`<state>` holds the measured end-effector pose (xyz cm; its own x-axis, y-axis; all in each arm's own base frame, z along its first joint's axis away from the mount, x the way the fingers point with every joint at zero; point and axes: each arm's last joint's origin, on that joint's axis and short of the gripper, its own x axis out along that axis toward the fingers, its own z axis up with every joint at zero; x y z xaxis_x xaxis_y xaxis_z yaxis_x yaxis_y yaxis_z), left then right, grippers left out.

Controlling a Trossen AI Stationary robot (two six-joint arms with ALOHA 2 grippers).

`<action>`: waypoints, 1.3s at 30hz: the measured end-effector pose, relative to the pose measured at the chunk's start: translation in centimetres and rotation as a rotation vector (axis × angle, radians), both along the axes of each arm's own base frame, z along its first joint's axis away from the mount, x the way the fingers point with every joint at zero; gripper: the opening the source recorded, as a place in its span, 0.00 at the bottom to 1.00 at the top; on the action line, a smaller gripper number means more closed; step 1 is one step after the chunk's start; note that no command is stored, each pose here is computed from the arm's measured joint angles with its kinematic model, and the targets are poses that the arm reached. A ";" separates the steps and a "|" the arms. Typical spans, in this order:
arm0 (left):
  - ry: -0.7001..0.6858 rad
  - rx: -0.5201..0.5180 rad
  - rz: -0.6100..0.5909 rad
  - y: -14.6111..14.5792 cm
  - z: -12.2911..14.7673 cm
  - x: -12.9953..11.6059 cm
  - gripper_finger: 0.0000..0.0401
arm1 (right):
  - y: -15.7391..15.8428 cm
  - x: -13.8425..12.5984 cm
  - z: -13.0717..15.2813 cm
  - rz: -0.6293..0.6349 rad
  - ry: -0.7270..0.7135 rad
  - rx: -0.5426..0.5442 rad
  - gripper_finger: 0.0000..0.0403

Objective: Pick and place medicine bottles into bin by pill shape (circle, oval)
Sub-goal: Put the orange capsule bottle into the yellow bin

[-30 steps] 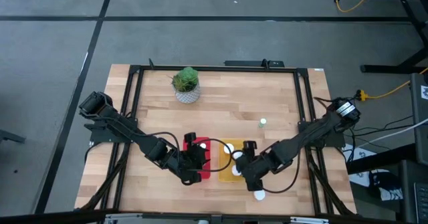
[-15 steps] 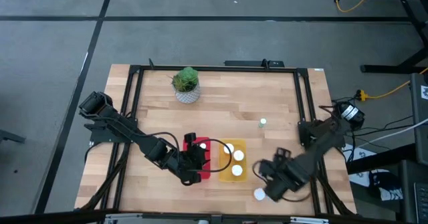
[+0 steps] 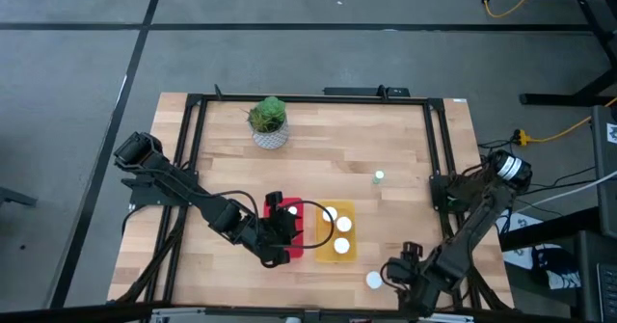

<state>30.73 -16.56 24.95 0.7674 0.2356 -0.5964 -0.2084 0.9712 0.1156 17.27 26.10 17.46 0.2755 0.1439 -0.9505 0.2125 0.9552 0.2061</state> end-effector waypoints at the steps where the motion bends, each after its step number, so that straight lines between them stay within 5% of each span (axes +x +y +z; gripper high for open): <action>1: 0.000 0.000 0.000 0.0 0.0 0.0 0.38 | -0.1 0.0 -0.5 0.002 -0.022 -0.001 0.77; 16: 0.000 0.000 0.000 0.0 0.0 0.0 0.38 | -1.0 2.0 -2.4 0.319 -0.304 -0.053 0.77; 32: 0.000 0.000 0.001 0.0 0.0 0.0 0.38 | -1.9 3.8 -2.2 0.303 -0.349 -0.050 0.77; 39: 0.000 0.000 0.001 0.0 0.0 0.0 0.38 | -1.8 3.8 -2.1 0.302 -0.356 -0.041 0.68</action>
<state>30.73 -16.55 24.95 0.7674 0.2363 -0.5960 -0.2090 0.9710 0.1160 21.10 24.25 15.36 0.5374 0.2323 -0.8107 -0.1536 0.9722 0.1767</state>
